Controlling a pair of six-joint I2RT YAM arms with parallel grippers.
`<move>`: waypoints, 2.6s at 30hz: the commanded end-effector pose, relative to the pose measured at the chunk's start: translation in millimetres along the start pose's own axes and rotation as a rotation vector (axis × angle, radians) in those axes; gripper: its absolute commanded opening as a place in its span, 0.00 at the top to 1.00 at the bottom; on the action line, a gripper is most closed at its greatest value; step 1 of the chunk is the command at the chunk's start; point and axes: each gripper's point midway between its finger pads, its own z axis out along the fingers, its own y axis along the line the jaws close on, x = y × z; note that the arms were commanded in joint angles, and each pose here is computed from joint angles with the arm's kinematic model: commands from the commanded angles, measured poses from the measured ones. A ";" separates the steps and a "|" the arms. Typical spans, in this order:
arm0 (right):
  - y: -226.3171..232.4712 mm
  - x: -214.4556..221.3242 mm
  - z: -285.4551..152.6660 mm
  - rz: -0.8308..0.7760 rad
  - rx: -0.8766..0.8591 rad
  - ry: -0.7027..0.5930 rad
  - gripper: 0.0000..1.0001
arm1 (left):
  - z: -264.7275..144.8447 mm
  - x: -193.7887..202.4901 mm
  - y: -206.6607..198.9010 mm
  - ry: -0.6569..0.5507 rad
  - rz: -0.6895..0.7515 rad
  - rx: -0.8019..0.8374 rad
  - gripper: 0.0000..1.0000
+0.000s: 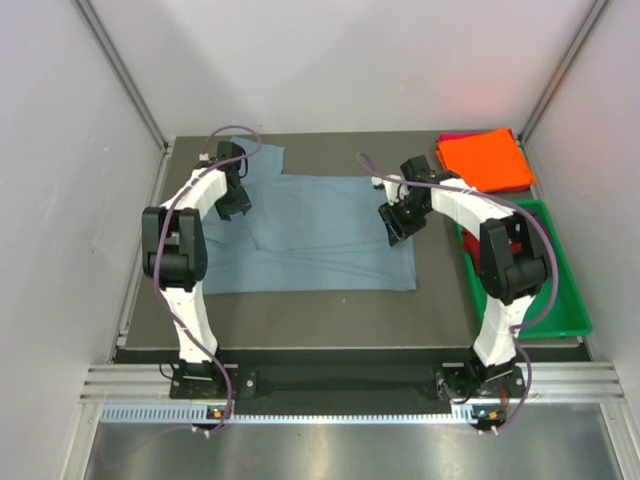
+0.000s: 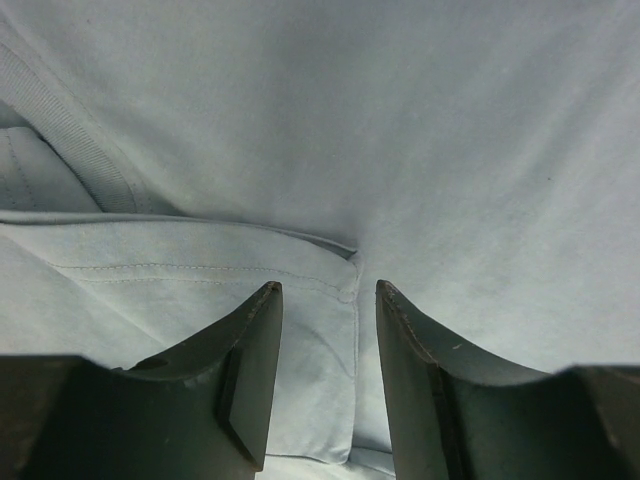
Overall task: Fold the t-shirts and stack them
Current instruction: Fold the tshirt
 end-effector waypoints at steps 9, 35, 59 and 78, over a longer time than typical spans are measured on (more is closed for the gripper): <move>-8.1 -10.8 -2.0 -0.025 0.029 -0.054 0.55 | 12.6 -7.9 -0.6 -0.036 -0.030 -0.056 0.55; -12.7 -1.1 -1.4 -0.036 0.026 -0.033 0.53 | 9.1 -18.6 -4.8 -0.054 0.029 -0.136 0.91; -20.3 4.3 7.8 -0.015 0.037 -0.005 0.51 | 27.5 6.1 -4.0 0.003 0.049 -0.172 0.66; -28.1 2.2 4.6 -0.001 0.077 -0.011 0.90 | -3.4 -21.5 -33.1 -0.124 0.086 -0.131 1.00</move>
